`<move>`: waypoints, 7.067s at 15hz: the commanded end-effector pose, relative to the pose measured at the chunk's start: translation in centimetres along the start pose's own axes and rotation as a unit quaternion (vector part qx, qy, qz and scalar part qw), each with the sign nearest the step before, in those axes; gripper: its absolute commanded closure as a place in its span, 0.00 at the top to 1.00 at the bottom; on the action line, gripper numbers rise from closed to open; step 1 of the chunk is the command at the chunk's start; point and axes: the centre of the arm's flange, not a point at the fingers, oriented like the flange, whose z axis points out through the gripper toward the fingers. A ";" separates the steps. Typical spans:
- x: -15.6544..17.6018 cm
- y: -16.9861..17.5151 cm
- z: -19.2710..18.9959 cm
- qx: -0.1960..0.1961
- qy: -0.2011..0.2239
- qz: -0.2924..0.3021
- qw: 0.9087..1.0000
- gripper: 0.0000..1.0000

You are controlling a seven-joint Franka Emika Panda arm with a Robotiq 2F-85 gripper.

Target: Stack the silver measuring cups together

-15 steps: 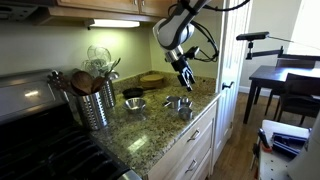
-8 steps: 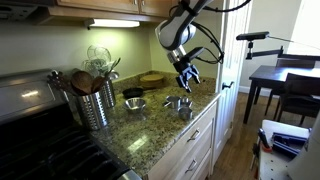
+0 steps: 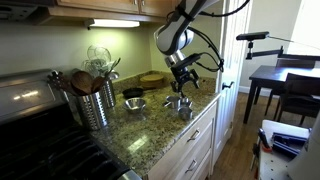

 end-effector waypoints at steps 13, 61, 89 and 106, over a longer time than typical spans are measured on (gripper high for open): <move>1.5 -2.9 2.8 -0.028 0.015 0.348 0.937 1.00; 0.4 -3.1 8.4 0.000 -0.042 0.430 0.902 0.48; 1.5 1.2 3.9 0.025 -0.025 0.409 0.912 0.08; 8.5 2.8 -3.5 0.121 0.010 0.392 0.912 0.08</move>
